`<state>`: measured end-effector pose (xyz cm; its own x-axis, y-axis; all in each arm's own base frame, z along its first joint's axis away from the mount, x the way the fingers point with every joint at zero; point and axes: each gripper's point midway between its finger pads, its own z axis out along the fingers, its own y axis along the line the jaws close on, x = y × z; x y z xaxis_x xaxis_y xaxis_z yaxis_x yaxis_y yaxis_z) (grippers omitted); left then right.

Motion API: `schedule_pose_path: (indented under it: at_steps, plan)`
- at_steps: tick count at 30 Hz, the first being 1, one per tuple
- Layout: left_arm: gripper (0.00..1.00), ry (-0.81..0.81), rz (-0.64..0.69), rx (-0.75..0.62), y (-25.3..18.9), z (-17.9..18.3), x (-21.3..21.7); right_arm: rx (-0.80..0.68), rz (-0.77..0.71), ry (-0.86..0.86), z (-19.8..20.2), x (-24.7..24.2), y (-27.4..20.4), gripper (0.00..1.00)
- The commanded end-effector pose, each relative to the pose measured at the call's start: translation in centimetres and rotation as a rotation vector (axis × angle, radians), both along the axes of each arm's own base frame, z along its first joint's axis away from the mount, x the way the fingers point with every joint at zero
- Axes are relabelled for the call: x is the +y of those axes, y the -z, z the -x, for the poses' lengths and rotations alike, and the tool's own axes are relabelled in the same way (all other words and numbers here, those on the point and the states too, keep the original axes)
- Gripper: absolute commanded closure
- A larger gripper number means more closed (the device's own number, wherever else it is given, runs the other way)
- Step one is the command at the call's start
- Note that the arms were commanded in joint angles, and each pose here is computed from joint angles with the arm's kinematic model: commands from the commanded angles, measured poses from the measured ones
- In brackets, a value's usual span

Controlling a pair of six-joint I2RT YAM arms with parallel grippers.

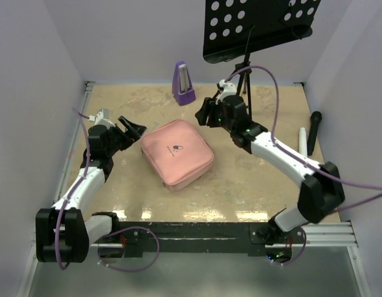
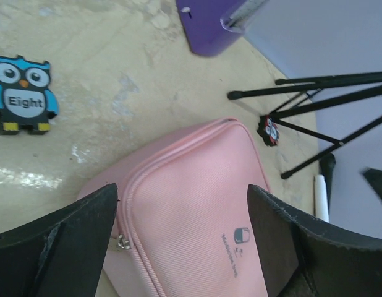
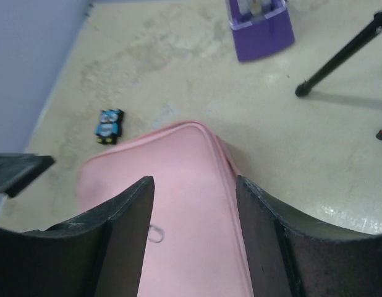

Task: Organize the medicine kit
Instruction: Adjust the medicine box at the center of the board.

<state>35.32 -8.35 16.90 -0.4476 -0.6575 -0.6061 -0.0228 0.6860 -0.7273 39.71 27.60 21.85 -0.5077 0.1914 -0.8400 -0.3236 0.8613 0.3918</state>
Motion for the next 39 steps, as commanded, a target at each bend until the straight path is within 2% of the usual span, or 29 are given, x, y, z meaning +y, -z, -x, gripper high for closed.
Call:
schedule_pose_path:
  at_steps: [1,5,8,10,11,19,22,31,39]
  plan:
    - [0.10,-0.112,-0.104,-0.066,-2.0,-2.2,2.6,-0.041,0.019,-0.013,4.6,-0.8,-2.1,0.42]
    - [0.10,-0.035,-0.087,-0.062,-2.2,-3.5,1.3,0.036,-0.022,-0.020,9.7,-1.9,0.6,0.58]
    - [0.12,-0.027,-0.060,-0.027,-1.5,-4.4,1.0,0.082,-0.078,-0.014,12.4,-2.9,2.1,0.79]
    - [0.13,-0.034,-0.041,-0.021,-1.2,-4.8,1.0,0.104,-0.090,0.002,13.7,-3.7,2.6,0.97]
    - [0.14,-0.044,-0.035,-0.014,-1.0,-5.0,1.0,0.114,-0.088,0.005,14.1,-4.0,3.0,1.00]
    - [0.30,-0.043,-0.025,0.100,2.6,-6.0,0.7,0.232,-0.002,-0.061,16.5,-4.0,7.8,1.00]
    - [0.31,0.022,-0.073,0.148,3.6,-5.1,-0.9,0.300,0.033,-0.113,16.9,-2.9,10.3,1.00]
    - [0.36,0.144,-0.071,0.204,6.5,-1.5,-3.5,0.306,0.040,-0.128,15.5,-1.3,11.7,1.00]
    - [0.43,0.236,0.015,0.232,7.9,2.0,-5.4,0.295,0.054,-0.068,12.7,-1.5,12.4,1.00]
